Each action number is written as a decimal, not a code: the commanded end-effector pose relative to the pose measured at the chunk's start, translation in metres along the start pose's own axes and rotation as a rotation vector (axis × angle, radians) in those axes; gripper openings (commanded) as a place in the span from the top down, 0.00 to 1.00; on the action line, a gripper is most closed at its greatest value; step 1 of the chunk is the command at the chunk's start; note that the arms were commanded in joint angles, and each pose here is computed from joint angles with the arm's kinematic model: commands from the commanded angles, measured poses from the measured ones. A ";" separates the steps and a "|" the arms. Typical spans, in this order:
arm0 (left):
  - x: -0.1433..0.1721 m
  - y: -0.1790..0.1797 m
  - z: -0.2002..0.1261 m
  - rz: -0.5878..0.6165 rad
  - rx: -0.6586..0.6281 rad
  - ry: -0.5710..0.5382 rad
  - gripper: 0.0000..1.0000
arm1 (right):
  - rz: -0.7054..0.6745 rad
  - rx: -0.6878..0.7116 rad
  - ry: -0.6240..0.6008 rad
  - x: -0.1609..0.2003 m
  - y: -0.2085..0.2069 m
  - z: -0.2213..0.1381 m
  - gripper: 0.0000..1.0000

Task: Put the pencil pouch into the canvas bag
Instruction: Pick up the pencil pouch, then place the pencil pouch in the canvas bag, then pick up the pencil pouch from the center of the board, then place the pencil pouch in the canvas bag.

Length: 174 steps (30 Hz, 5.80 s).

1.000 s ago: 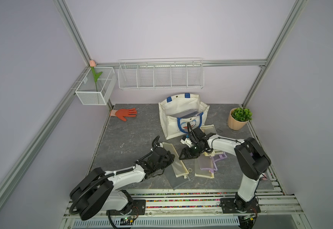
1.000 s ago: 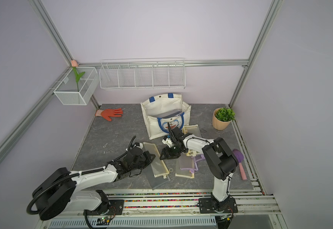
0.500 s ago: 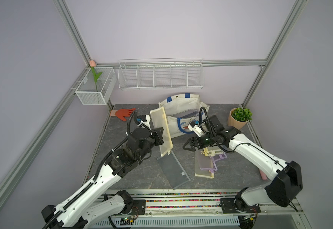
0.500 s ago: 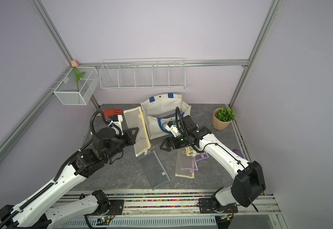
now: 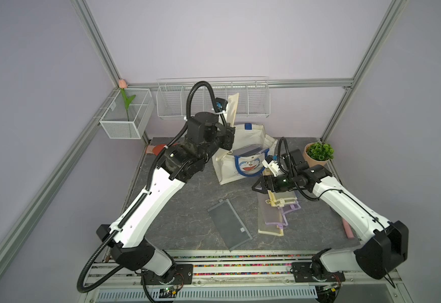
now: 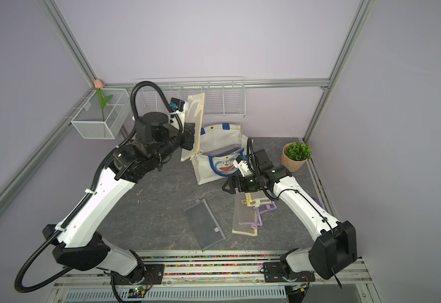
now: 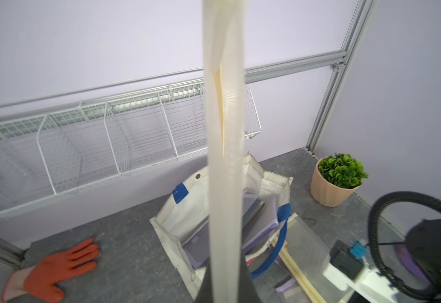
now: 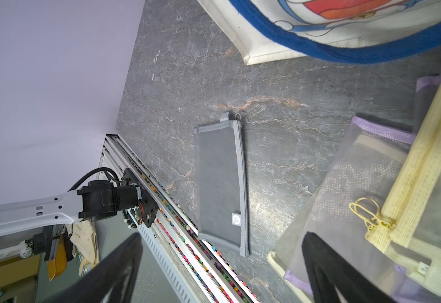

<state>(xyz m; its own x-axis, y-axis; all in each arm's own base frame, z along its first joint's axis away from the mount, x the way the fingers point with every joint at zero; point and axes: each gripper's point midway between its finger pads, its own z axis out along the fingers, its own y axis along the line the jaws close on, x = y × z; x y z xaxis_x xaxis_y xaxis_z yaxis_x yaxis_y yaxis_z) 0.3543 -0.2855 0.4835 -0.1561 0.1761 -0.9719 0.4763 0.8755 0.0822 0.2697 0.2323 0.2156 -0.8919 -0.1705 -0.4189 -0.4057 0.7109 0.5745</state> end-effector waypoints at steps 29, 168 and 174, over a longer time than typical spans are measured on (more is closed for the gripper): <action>0.157 -0.013 0.202 0.660 -0.026 0.322 1.00 | 0.034 0.028 -0.030 0.001 -0.014 -0.020 0.03; 0.064 -0.022 0.177 0.679 -0.128 0.116 1.00 | 0.028 0.017 -0.061 -0.013 -0.010 -0.035 0.25; 0.114 -0.027 0.200 0.700 -0.097 0.200 1.00 | 0.051 0.017 -0.054 -0.015 -0.016 -0.032 0.25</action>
<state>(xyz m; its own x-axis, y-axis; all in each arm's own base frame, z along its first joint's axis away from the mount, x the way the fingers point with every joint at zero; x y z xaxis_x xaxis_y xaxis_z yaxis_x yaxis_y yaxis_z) 0.4900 -0.3765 0.3357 -0.0188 0.7681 -0.6400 0.4453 0.5796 0.6825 0.2878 0.2032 0.2409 -0.8859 -0.0941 -0.4543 -0.3704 0.7332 0.5702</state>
